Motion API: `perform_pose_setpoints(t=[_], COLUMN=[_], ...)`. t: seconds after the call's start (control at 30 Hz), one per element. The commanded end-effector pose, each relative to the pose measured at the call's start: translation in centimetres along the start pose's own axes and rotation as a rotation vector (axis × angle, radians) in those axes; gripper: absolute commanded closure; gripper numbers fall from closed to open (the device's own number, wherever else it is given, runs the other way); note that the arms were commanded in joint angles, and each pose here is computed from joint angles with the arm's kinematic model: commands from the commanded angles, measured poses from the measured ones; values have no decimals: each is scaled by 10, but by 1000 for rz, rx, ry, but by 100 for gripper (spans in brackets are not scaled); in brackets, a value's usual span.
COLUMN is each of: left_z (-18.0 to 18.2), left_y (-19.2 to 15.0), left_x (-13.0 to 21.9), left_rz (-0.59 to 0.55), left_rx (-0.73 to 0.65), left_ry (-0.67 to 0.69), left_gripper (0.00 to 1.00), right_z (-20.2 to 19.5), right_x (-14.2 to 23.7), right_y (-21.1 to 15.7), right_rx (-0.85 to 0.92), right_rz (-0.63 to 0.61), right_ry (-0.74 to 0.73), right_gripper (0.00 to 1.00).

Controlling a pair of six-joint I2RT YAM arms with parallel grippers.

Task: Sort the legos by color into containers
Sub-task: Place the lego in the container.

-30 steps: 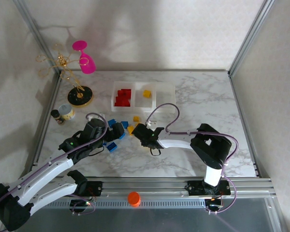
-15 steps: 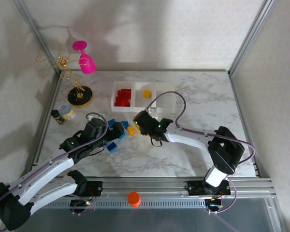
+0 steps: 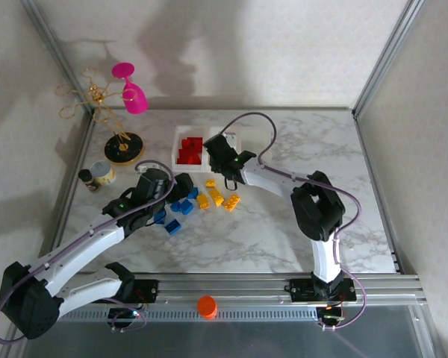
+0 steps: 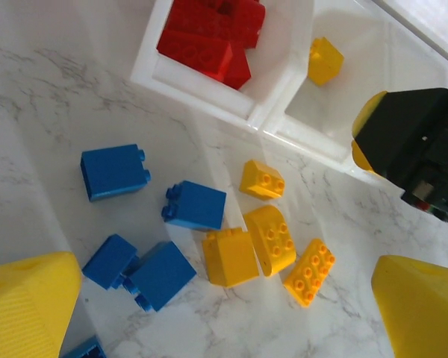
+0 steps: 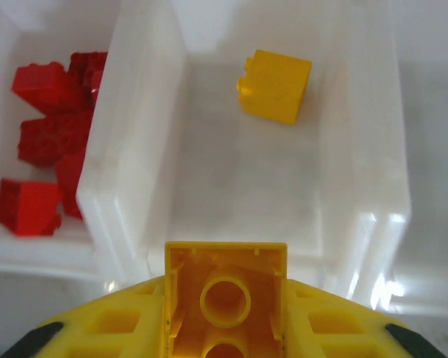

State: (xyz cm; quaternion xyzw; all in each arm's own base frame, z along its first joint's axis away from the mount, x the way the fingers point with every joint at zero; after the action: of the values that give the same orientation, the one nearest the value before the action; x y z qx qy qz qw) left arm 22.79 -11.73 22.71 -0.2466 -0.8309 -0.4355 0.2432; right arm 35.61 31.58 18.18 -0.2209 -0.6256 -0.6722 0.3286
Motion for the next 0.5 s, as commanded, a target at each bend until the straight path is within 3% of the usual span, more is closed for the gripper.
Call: perform_pose_setpoints(t=[0.0,0.27,0.47], left_z=[-4,3,3], left_y=[17,24,27], left_x=[-1,-4,2], left_rz=[-69,-93,-98], left_rx=[10,32,32], left_ry=[0,31,26], left_gripper=[0,0,0], right_z=[5,2,6], right_x=[-19,-62,-52], right_y=[19,42,51], right_rx=[42,46,34], right_rz=[-37,-16,-18], right_ry=[23,15,55], right_gripper=[76,66,57])
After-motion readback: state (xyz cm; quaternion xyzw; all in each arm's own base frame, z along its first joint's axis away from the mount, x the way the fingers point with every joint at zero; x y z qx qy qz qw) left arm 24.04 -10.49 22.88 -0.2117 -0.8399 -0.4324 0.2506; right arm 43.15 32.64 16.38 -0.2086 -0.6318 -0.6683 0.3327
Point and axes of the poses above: each hand's point on the last joint's axis, 136 mm out from that joint toward the fingers, its own x axis back along the fingers, its own z axis along the line the jaws close on, y = z × x, the point moved 9 cm from there along x, back along the fingers, and after that the axes turned 1 degree about x, right-handed, at the moved point
